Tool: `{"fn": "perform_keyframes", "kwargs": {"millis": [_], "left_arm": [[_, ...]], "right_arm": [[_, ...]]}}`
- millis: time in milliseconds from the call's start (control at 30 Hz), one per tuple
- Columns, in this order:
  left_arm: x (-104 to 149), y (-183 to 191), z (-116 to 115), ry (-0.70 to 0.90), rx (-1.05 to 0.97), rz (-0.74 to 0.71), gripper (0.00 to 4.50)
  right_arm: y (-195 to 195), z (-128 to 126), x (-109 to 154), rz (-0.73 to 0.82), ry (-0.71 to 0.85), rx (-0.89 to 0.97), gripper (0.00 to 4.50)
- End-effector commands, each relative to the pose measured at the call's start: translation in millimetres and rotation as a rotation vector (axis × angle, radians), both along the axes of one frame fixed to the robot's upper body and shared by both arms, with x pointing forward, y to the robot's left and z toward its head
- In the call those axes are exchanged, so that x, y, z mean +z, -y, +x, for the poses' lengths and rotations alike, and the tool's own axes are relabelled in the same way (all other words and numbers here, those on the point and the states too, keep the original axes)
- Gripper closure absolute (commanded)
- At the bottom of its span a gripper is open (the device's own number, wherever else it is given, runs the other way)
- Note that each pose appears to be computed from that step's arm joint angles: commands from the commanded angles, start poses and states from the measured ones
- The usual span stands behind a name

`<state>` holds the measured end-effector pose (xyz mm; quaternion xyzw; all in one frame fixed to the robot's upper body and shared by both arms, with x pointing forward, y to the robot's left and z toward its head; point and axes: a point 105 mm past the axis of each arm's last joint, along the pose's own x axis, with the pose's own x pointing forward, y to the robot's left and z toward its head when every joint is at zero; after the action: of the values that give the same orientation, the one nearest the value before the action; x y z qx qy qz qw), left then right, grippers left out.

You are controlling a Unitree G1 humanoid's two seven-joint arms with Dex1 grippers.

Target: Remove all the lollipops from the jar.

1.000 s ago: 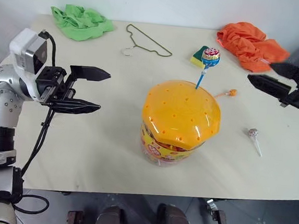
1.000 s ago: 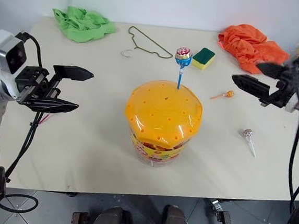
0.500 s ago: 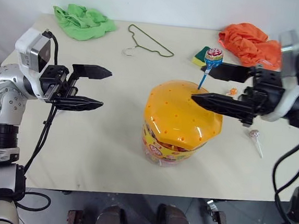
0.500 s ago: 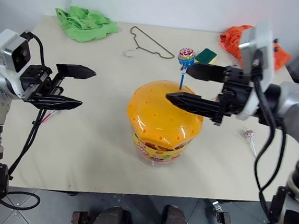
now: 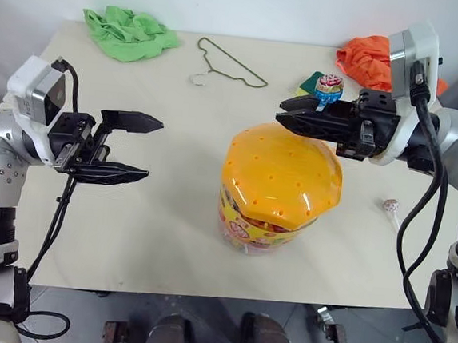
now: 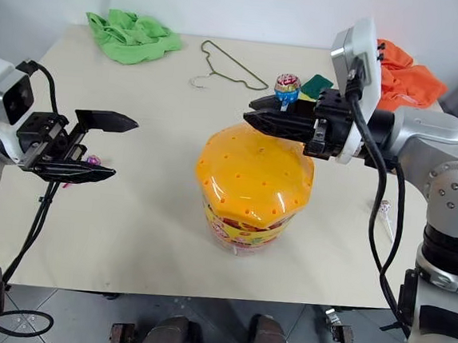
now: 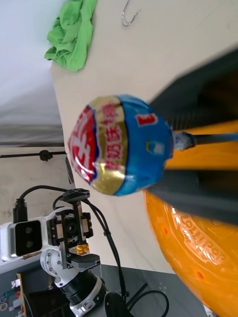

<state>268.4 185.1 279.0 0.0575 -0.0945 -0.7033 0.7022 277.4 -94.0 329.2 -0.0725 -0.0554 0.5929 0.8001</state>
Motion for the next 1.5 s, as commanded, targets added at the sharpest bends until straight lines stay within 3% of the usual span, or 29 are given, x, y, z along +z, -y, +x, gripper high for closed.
{"fn": "perform_keyframes", "kwargs": {"millis": [33,167,367,500,633,833,967,1133,1400,1500], "left_arm": [[12,-4,-7,0.052,0.002,-0.003,0.0],[12,-4,-6,0.054,0.001,-0.002,0.0],[12,1,-2,0.056,-0.022,-0.008,0.0],[11,3,0,0.052,-0.036,-0.012,0.0],[11,2,0,0.052,-0.035,-0.01,0.0],[11,-3,2,0.053,-0.018,-0.002,0.0],[10,-4,3,0.05,-0.016,0.0,0.0],[8,-4,2,0.041,-0.013,0.0,0.0],[4,-8,-1,0.021,0.017,0.009,0.0],[0,-10,-3,0.004,0.034,0.019,0.0]], "right_arm": [[4,-8,21,0.016,0.088,-0.007,4.46],[6,-9,30,0.019,0.12,-0.023,4.46],[18,-4,64,0.073,0.22,-0.115,4.46],[78,20,99,0.116,0.311,-0.445,4.46],[120,32,103,0.117,0.305,-0.647,4.46],[202,56,54,-0.03,0.06,-1.009,4.46],[268,61,-18,-0.201,-0.165,-1.246,4.46],[322,52,-97,-0.257,-0.442,-1.433,4.46],[344,49,-148,-0.223,-0.558,-1.491,4.46],[341,49,-162,-0.21,-0.591,-1.468,3.73]]}}
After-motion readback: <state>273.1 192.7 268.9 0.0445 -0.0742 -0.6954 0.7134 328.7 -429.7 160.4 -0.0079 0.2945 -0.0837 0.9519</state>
